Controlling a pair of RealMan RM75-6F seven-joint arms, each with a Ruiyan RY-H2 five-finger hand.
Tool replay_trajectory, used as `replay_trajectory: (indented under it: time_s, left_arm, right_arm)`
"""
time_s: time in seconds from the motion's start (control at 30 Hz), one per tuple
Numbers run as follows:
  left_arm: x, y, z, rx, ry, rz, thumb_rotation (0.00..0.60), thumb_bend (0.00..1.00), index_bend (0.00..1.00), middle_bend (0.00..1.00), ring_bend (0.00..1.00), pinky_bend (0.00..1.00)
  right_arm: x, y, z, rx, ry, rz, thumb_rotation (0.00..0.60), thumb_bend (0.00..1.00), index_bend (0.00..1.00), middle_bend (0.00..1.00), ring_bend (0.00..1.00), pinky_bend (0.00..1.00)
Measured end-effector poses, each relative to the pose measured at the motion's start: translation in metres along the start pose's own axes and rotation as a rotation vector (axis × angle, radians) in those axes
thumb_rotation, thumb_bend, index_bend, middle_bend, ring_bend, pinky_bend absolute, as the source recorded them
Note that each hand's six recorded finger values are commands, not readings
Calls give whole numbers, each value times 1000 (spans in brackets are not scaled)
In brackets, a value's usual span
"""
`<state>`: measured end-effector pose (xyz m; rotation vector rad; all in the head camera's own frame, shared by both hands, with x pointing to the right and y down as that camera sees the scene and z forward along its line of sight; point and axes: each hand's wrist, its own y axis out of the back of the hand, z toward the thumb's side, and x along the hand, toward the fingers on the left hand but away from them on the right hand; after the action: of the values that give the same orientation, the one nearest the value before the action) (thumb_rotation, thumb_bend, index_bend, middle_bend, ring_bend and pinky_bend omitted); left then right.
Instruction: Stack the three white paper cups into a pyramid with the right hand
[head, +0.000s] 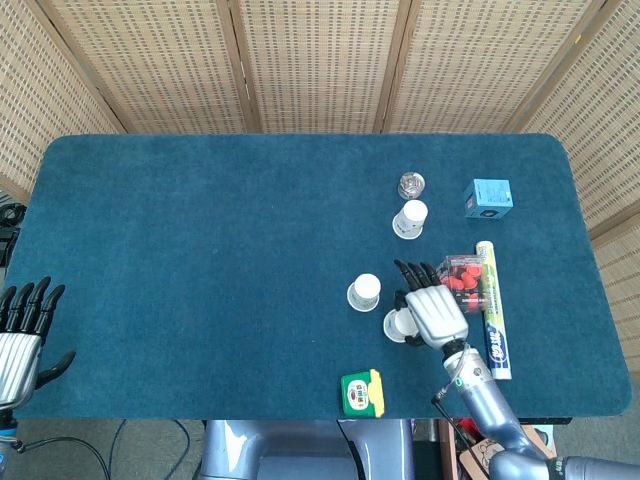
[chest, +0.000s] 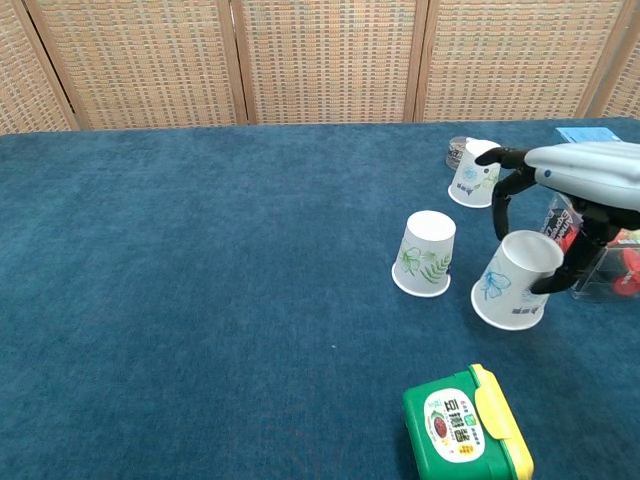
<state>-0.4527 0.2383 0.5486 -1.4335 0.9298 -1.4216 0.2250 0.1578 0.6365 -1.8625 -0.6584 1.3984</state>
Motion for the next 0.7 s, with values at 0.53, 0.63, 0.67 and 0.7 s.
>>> replay_trajectory:
  time_s: [0.53, 0.63, 0.67, 0.7]
  left_arm:
    - [2, -6, 2, 8, -4, -17, 600, 207, 0, 0, 0, 0]
    - [2, -7, 1, 9, -3, -20, 600, 206, 0, 0, 0, 0]
    - [3, -6, 1, 9, -2, -19, 600, 206, 0, 0, 0, 0]
    - [3, -6, 1, 8, -1, -18, 600, 206, 0, 0, 0, 0]
  right_arm:
    - [-32, 3, -5, 6, -42, 2, 600, 131, 538, 0, 0, 0]
    - [-36, 4, -6, 6, -50, 1, 600, 132, 538, 0, 0, 0]
    - [-38, 4, -7, 4, -53, 1, 600, 131, 538, 0, 0, 0]
    - [-39, 4, -7, 2, -54, 2, 600, 131, 538, 0, 0, 0]
